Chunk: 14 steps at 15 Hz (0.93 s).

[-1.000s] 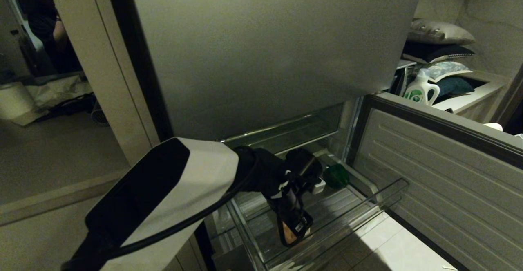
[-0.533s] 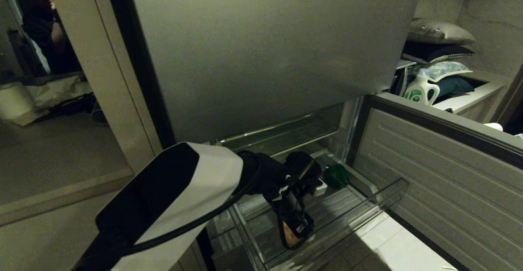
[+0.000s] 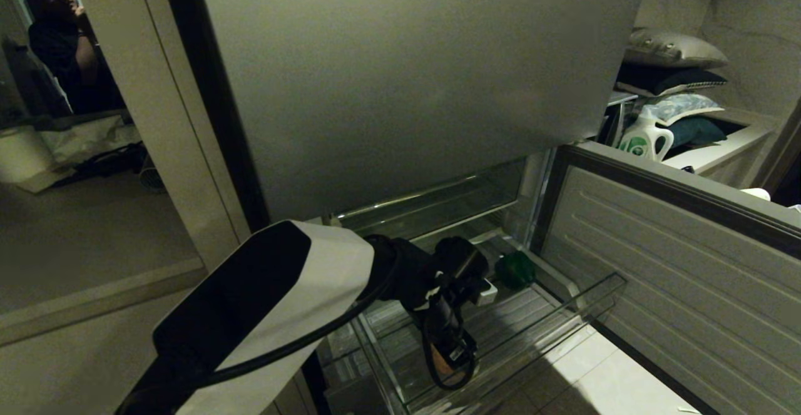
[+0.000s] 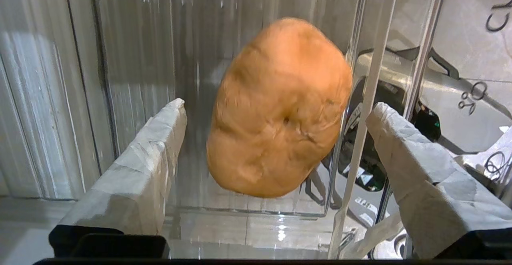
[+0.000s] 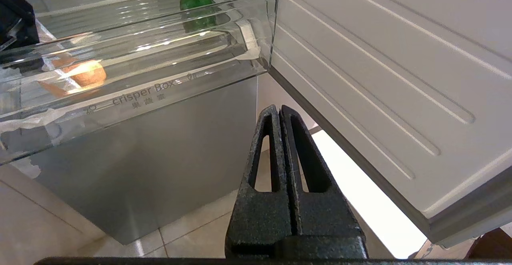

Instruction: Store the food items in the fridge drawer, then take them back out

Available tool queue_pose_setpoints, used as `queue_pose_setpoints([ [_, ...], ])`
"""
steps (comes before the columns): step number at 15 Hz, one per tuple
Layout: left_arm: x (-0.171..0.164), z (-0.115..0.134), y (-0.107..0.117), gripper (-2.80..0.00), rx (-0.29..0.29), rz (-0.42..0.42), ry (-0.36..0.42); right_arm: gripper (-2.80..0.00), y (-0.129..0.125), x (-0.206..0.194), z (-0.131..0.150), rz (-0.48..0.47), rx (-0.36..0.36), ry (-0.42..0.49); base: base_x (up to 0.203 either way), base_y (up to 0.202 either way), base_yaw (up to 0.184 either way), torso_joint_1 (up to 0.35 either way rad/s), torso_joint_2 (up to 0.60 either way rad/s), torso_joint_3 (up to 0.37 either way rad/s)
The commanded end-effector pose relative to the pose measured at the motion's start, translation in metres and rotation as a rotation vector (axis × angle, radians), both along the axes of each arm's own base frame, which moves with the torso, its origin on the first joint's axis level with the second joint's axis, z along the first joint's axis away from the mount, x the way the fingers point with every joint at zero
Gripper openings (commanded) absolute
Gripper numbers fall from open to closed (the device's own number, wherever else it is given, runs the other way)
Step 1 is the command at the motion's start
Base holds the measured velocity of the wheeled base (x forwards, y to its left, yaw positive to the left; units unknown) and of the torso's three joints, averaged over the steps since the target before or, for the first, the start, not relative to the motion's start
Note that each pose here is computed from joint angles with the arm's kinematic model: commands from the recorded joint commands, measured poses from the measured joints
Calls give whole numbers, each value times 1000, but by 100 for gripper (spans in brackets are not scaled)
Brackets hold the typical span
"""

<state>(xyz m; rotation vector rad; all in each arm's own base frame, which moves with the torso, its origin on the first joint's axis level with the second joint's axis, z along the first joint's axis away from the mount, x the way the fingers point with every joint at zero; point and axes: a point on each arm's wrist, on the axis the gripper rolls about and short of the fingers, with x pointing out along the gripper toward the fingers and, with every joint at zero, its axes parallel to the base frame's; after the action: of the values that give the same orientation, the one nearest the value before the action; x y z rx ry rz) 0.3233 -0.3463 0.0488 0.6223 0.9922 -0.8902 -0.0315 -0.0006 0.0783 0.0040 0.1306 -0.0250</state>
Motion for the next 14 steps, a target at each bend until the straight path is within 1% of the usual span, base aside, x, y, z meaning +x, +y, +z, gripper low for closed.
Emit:
queue_pose_setpoints([
  [1,-3,0,2,0,20,-3,18,-280,0,0,0,0,0,-1,0,0,0,0,0,0],
  [3,-5,-4,3,0,39,-3,34,-280,0,0,0,0,0,0,0,0,0,0,0,0],
  [6,-8,-9,1,0,46,-6,43,-280,0,0,0,0,0,0,0,0,0,0,0,0],
  [14,-7,-17,-9,0,21,-5,20,-280,0,0,0,0,0,-1,0,0,0,0,0,0],
])
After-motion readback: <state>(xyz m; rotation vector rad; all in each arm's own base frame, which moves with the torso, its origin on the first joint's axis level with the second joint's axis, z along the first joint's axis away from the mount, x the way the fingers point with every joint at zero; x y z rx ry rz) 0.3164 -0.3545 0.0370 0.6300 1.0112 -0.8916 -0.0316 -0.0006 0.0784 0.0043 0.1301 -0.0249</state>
